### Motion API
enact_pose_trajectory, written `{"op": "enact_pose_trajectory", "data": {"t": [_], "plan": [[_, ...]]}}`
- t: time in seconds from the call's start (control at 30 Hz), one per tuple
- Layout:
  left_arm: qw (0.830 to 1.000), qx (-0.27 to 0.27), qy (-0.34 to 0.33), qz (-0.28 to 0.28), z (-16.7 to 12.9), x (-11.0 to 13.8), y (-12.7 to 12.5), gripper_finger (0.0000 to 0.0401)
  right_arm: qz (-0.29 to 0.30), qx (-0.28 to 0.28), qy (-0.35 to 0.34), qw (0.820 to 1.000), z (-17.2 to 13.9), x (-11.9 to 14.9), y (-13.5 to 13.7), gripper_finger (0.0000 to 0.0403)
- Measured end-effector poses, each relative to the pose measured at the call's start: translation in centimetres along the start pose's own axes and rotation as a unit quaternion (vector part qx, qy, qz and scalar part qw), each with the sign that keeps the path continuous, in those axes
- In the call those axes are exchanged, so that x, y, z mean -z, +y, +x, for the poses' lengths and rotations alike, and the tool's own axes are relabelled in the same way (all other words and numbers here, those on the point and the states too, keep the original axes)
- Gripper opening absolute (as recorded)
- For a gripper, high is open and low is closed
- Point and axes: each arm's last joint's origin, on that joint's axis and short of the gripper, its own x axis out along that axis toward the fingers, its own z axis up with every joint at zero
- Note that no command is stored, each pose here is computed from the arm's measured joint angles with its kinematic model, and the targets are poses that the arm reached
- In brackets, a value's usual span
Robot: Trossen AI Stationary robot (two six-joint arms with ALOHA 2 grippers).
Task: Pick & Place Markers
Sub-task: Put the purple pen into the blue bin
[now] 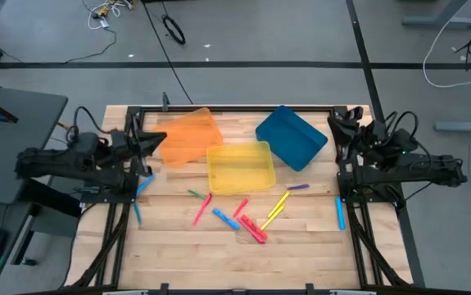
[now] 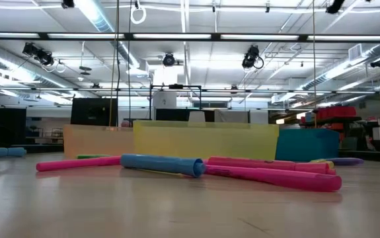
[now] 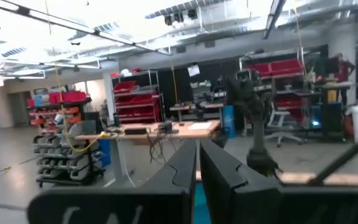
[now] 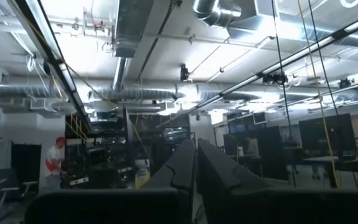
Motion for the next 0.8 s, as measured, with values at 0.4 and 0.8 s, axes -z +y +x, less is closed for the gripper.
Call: {"op": "enact_pose_trajectory", "data": {"t": [0.4, 0.8], "plan": [[0.999, -0.006, 0.0, -0.05, 3.0, -3.0, -0.6, 0.0028, 0.071, 0.009, -0.057, 0.996, 3.7, -2.7, 0.6, 0.0025], [0.989, -0.085, 0.041, -0.112, 3.0, -6.5, 0.6, 0.0028, 0.028, 0.019, 0.194, 0.98, 6.0, -9.2, 0.5, 0.0025]]}}
